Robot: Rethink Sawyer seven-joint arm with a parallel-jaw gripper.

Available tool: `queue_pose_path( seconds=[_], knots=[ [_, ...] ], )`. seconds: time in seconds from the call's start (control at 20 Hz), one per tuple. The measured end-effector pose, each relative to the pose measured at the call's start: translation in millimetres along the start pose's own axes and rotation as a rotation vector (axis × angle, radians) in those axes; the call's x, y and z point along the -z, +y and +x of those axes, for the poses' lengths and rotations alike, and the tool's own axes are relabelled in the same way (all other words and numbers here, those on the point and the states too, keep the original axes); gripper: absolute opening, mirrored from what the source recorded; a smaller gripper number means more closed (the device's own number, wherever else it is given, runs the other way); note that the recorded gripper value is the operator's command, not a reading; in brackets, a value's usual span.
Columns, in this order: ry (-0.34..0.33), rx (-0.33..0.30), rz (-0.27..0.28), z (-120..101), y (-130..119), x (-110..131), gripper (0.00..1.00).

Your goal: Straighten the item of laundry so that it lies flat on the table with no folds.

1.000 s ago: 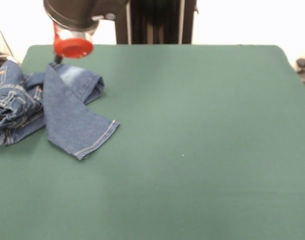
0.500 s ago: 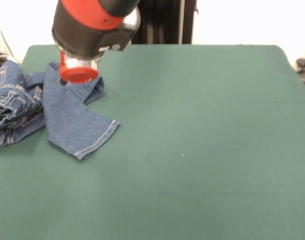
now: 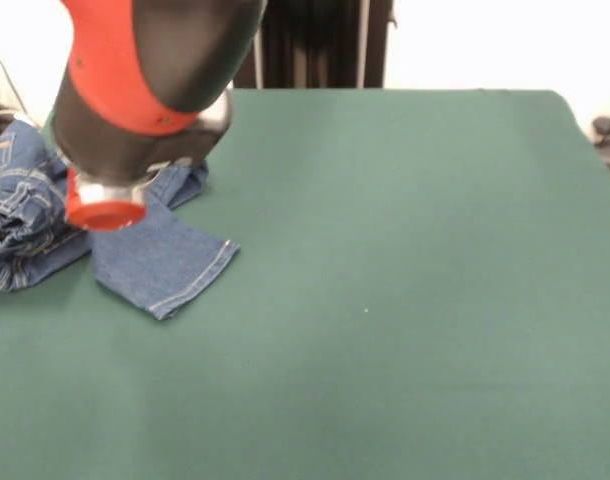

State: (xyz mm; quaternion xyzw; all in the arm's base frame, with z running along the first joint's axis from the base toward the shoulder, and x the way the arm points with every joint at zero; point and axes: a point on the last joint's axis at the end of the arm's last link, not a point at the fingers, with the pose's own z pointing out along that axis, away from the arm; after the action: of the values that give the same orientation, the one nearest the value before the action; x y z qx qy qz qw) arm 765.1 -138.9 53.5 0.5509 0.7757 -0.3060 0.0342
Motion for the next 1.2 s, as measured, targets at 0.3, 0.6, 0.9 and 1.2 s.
queue_pose_path(
  seconds=[0.3, 0.6, 0.9, 1.2],
  knots=[
    [-0.025, 0.011, -0.024, -5, 17, -6, 0.0],
    [-0.066, 0.023, -0.055, -11, 34, 5, 0.0],
    [-0.092, 0.028, -0.091, -14, 45, 22, 0.0],
    [-0.154, 0.035, -0.106, -23, 50, 42, 0.0]
  ],
)
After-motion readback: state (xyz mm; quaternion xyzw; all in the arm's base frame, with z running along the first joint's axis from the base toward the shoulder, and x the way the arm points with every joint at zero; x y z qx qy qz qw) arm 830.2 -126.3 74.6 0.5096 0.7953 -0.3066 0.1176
